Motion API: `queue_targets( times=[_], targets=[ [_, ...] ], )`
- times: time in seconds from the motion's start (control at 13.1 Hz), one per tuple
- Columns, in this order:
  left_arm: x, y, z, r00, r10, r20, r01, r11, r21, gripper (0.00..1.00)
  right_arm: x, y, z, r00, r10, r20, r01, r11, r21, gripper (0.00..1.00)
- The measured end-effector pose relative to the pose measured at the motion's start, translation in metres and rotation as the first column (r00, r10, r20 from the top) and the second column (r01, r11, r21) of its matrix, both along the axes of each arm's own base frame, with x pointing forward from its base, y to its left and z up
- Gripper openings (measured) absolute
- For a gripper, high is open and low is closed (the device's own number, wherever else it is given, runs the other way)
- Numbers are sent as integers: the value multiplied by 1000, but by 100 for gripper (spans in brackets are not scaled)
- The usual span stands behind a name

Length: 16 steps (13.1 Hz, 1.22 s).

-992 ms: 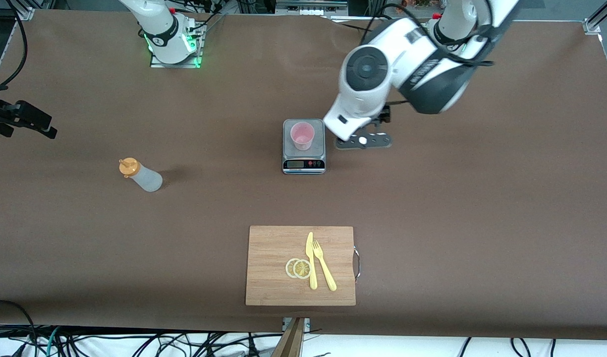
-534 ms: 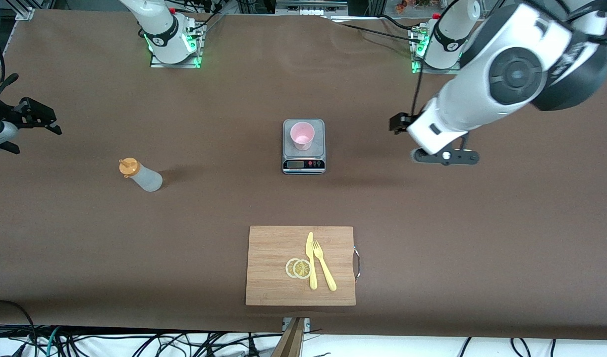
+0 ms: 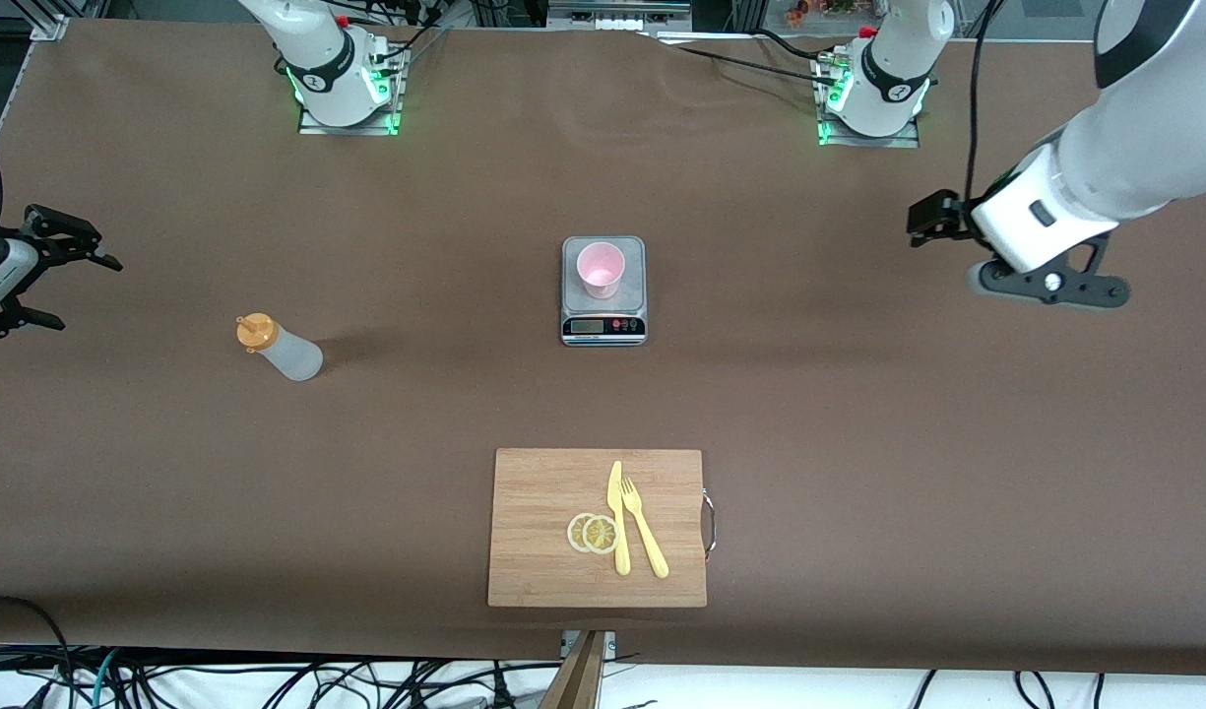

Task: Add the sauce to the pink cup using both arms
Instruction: 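Open the left gripper and raise it away from the cup, then move the right gripper to the white sauce bottle and close on it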

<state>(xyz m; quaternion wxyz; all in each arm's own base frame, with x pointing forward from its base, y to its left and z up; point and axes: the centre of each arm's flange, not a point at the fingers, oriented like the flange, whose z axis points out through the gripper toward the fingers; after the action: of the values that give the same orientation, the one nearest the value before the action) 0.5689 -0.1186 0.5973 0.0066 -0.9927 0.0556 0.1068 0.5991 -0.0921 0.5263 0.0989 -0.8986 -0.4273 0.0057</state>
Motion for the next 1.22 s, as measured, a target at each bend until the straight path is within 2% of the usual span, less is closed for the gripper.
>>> queue_targets(
  times=[0.15,0.31,0.53,0.69,0.92,1.22],
  targets=[
    [-9,29,8,998,33,45,-34,999,21,100,-1,-12,-23,996,85,-6,-84,994,77,100],
    [-16,71,7,995,23,97,-24,1000,9,100,-4,-36,-53,987,160,8,-158,971,177,100],
    [-22,105,1,994,11,105,-10,1000,-17,100,-3,-66,-102,959,271,77,-282,906,316,100],
    [-23,100,-1,995,3,101,-1,1000,-17,100,-1,-80,-137,932,331,148,-363,842,399,100],
    [-24,99,-1,995,-1,100,2,1000,-17,100,-5,-97,-187,881,381,281,-473,711,521,100],
    [-24,99,-1,995,0,96,2,1000,-17,100,-12,-110,-238,830,377,412,-558,583,590,100]
  ],
)
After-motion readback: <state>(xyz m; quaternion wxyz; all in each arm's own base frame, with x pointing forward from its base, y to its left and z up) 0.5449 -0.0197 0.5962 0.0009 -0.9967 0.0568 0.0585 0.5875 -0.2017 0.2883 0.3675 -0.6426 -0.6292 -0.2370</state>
